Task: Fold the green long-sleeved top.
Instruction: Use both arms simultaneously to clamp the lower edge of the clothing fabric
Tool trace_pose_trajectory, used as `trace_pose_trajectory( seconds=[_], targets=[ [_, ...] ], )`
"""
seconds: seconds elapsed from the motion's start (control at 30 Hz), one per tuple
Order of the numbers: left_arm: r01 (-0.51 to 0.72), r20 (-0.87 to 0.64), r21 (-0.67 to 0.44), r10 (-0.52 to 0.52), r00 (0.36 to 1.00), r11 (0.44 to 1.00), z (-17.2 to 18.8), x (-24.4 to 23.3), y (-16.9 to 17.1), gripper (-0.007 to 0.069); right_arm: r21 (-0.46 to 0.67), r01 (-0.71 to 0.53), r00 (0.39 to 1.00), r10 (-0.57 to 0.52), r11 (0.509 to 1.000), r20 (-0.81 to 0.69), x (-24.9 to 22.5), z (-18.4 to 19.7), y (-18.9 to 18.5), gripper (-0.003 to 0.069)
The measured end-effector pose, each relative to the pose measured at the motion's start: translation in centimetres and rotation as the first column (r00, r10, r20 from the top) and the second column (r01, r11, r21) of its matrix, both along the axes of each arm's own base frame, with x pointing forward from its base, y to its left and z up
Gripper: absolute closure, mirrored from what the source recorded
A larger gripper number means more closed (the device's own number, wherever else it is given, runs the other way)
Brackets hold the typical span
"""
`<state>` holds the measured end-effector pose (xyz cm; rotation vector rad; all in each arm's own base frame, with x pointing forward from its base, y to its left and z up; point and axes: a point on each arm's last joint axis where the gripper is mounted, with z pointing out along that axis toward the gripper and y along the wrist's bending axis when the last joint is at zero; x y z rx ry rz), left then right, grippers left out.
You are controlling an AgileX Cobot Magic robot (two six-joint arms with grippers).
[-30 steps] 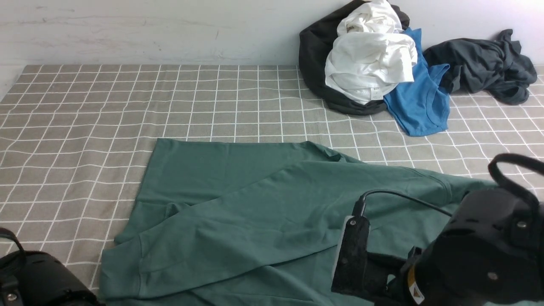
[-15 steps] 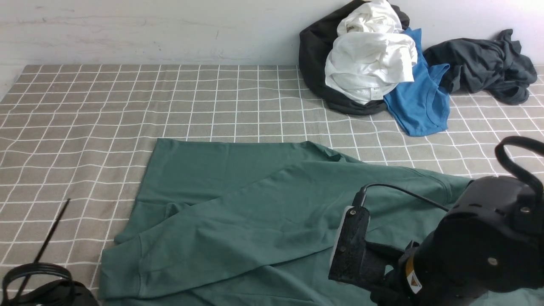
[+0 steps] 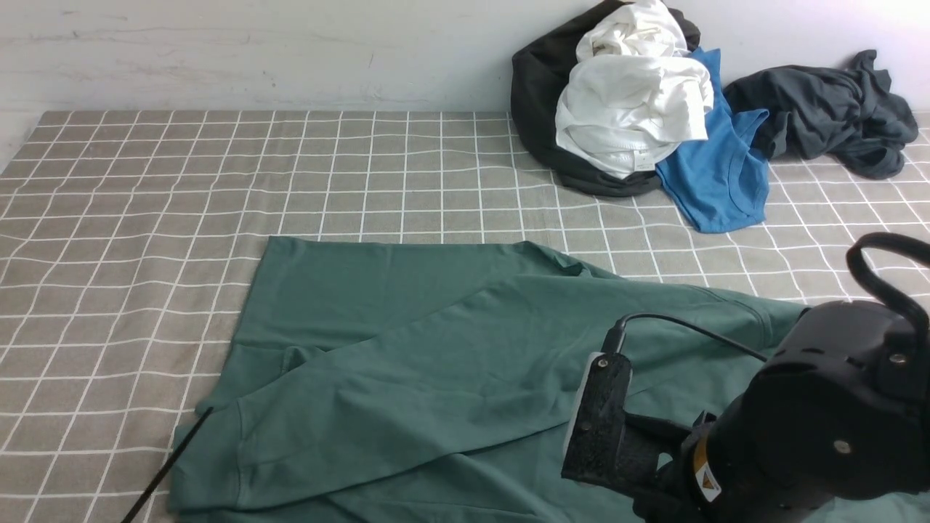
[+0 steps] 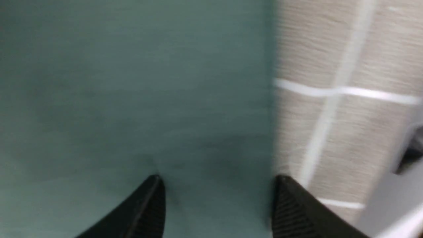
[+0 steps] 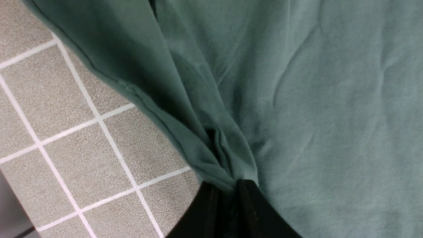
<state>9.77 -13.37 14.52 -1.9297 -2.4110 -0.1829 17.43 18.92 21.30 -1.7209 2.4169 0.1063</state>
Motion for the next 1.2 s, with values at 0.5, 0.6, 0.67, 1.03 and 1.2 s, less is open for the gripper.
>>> trace_pose_trajectory(
  seconds=[0.5,0.6,0.67,1.03,1.2],
  targets=[
    [-0.014,0.049,-0.011,0.014,0.999,1.000,0.4,0.7,-0.6,0.0290,0.001,0.000,1.000,0.000,1.000,0.001,0.0,0.0,0.0,0.0613],
    [-0.021,0.037,-0.003,0.021,0.999,1.000,0.1,0.7,-0.6,0.0375,0.001,0.000,1.000,0.000,1.000,0.001,0.0,0.0,0.0,0.0613],
    [-0.034,0.022,0.002,0.034,0.999,0.999,-0.1,0.6,-0.7,0.0452,0.001,0.000,1.000,0.000,1.000,0.001,0.0,0.0,0.0,0.0613],
    [-0.099,0.015,0.010,0.099,0.995,0.995,3.4,1.7,-1.3,0.0612,-0.039,-0.025,0.999,0.026,0.999,0.024,0.2,0.0,-0.3,0.0613],
    [-0.202,0.074,-0.082,0.208,0.975,0.976,7.4,4.7,-0.1,0.0611,-0.085,-0.055,0.996,0.060,0.995,0.060,0.5,0.1,-0.6,0.0613]
  ],
)
